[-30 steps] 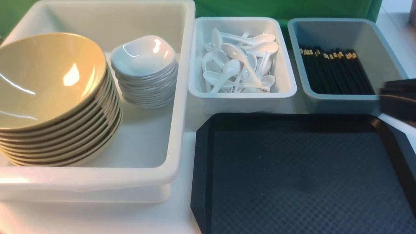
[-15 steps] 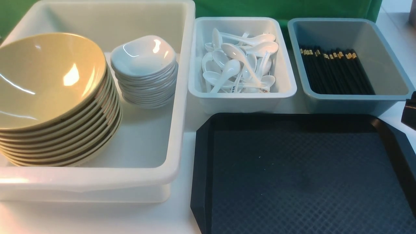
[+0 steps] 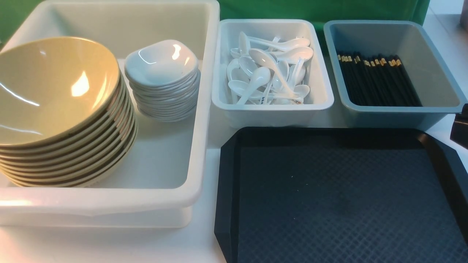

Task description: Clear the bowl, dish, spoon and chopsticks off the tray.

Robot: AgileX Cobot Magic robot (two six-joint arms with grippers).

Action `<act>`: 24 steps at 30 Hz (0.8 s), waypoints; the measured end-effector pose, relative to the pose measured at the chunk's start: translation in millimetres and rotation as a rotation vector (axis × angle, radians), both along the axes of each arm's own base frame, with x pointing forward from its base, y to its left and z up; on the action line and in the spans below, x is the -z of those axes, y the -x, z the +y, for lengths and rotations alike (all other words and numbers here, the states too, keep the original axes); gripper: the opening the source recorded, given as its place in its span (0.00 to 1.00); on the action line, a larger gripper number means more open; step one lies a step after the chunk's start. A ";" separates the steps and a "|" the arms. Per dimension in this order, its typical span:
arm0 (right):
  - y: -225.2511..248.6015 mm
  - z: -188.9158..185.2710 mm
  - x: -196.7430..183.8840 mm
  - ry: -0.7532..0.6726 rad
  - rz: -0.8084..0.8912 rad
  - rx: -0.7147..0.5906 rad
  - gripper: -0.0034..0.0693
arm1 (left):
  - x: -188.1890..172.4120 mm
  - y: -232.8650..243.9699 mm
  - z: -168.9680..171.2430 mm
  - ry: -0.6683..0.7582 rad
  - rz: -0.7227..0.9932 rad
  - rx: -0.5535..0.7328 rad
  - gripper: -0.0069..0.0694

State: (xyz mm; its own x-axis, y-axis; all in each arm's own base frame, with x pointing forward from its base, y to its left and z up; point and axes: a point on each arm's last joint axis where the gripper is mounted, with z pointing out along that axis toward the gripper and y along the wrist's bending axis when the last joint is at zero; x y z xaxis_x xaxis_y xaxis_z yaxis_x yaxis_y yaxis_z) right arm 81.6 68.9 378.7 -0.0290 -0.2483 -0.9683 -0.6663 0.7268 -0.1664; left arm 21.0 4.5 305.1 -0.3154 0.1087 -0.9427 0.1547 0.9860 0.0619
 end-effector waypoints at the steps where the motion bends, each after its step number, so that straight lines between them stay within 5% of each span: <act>1: 0.4 -0.4 -0.3 -0.006 -0.008 0.001 0.23 | 0.0 0.0 -0.1 0.001 0.000 0.000 0.08; 10: -0.2 -13.8 42.2 -0.143 -0.060 0.124 0.09 | 0.0 0.0 -0.1 0.001 0.000 0.001 0.08; 16: 10.8 -46.8 104.1 -0.360 -0.065 0.424 0.09 | 0.0 0.0 -0.1 0.001 0.000 0.001 0.08; 24: 26.1 -70.6 174.7 -0.305 -0.003 0.772 0.09 | 0.0 0.0 -0.1 0.001 0.000 0.001 0.08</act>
State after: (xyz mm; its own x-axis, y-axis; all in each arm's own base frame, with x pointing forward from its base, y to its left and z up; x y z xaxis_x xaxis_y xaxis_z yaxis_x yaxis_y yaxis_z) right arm 55.6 -1.7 203.9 -0.0806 0.1137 -0.9902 0.0391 0.9931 0.1109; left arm 21.0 4.4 305.1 -0.3158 0.1080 -0.9427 0.1552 0.9860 0.0610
